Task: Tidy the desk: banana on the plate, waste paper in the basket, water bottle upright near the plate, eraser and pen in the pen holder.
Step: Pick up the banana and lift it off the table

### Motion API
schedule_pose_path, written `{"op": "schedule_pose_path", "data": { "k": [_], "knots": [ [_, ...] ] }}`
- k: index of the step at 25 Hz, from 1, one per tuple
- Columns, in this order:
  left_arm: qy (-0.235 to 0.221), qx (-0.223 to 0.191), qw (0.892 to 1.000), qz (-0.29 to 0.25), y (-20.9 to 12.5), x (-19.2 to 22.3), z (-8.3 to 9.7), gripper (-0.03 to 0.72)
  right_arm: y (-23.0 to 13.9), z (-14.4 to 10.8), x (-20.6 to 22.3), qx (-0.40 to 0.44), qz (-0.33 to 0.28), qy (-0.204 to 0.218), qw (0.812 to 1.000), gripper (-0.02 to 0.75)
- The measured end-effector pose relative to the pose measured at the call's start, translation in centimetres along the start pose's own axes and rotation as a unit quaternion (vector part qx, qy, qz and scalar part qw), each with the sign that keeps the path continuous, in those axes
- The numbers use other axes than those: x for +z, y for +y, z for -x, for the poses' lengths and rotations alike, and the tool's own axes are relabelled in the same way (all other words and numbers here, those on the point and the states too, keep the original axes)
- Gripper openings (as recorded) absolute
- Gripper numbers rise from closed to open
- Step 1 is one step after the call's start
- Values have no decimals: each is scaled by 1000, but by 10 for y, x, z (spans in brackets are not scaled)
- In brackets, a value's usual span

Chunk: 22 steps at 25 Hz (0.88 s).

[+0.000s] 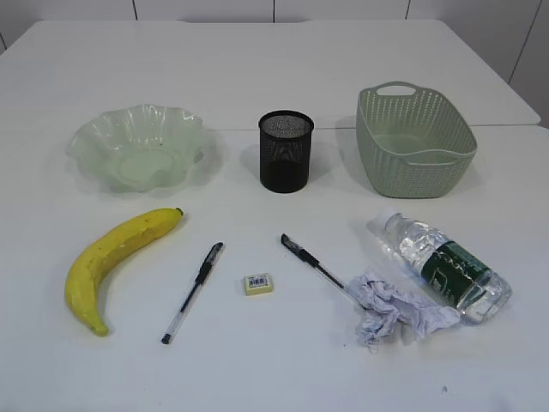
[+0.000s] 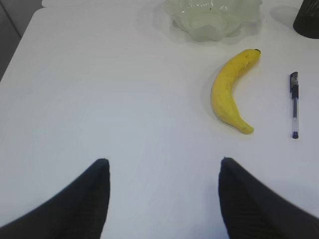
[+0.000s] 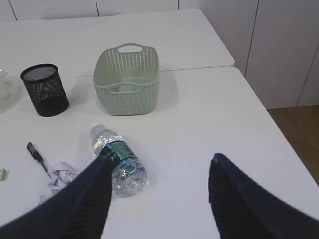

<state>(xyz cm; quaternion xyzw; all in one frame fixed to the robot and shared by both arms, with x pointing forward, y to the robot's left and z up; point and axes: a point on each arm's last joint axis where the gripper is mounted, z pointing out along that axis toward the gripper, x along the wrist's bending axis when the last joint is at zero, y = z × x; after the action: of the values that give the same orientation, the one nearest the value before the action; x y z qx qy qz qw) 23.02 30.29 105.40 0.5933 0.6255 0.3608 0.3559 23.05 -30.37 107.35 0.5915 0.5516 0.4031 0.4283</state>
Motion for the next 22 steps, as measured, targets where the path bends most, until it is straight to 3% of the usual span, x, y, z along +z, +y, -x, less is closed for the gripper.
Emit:
{"op": "schedule_pose_path", "data": {
  "k": [7,11,22],
  "knots": [
    [-4,-2,1000,1,1,0,1,477,21,-8,34,24,-39,31,998,461],
    [-4,-2,1000,22,19,-7,1,477,40,-11,55,-4,-74,36,997,461],
    [-3,0,996,-86,96,36,4,475,85,-14,85,-45,-100,40,993,461]
  ]
}}
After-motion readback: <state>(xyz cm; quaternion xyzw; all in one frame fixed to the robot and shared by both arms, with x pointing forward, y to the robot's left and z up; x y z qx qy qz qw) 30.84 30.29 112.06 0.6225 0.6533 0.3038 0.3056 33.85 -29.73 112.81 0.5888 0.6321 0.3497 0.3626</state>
